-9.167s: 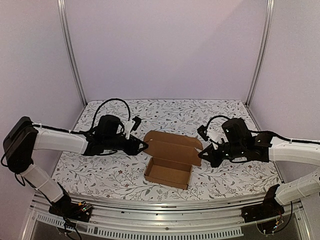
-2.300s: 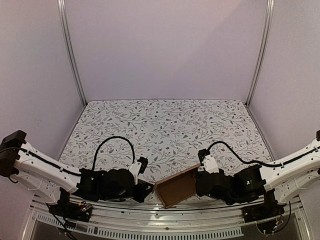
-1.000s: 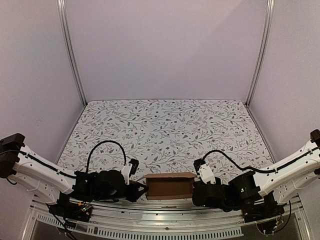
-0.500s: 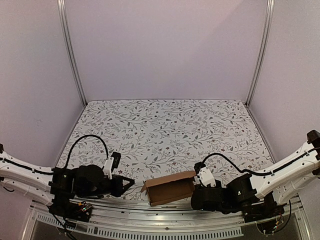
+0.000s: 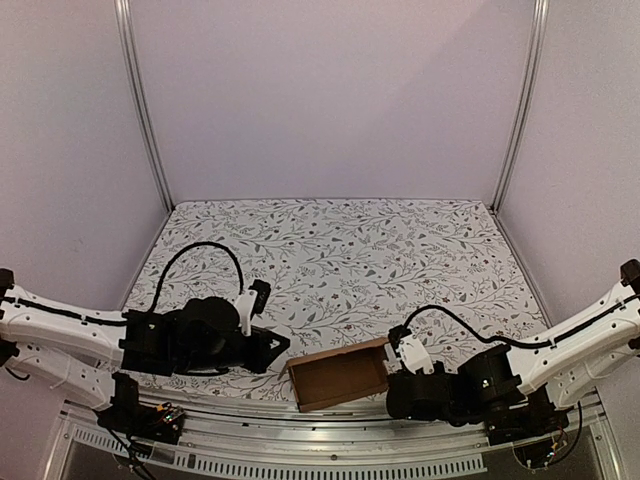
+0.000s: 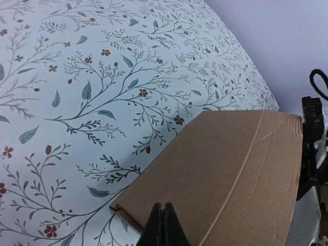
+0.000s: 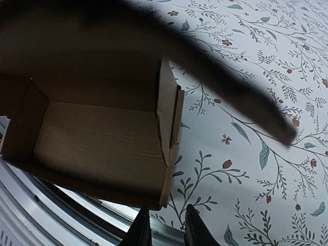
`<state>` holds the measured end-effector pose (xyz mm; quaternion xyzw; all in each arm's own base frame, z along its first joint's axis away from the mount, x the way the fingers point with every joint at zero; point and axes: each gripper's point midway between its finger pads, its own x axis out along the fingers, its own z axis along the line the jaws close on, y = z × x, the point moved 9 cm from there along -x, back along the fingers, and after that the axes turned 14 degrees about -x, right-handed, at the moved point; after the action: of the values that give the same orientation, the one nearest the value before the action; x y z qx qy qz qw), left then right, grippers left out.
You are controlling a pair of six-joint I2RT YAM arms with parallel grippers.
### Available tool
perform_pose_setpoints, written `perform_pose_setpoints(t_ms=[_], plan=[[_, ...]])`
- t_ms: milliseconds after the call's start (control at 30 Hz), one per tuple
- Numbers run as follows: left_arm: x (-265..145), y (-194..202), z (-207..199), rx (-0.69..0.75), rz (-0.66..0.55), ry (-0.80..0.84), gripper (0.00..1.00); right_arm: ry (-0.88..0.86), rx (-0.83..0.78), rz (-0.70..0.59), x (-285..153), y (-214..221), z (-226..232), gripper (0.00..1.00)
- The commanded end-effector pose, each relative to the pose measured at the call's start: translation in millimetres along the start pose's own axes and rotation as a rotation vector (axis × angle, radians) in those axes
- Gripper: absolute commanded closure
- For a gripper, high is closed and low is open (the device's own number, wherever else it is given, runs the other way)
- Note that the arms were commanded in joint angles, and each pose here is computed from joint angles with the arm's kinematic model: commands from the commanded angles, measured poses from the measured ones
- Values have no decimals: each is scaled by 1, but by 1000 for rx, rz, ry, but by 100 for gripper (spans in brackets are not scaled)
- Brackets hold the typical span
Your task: Fold the paper box
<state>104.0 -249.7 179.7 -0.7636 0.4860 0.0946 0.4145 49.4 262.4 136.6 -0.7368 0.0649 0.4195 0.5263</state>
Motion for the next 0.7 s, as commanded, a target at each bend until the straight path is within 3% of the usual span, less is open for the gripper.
perform_pose_setpoints(t_ms=[0, 100, 233, 533, 667], plan=[[15, -5, -17, 74, 60, 27, 98, -40, -51, 17, -16, -4, -7, 75], [24, -4, -26, 91, 90, 54, 99, -78, -87, 24, -21, -6, -8, 69], [37, -1, -37, 116, 142, 87, 100, -130, -108, 34, -26, -4, -10, 68], [55, 6, -50, 146, 217, 124, 100, -184, 5, 48, -22, 20, -24, 73], [63, 9, -52, 150, 232, 120, 100, -175, 73, 45, -20, 27, -30, 80]])
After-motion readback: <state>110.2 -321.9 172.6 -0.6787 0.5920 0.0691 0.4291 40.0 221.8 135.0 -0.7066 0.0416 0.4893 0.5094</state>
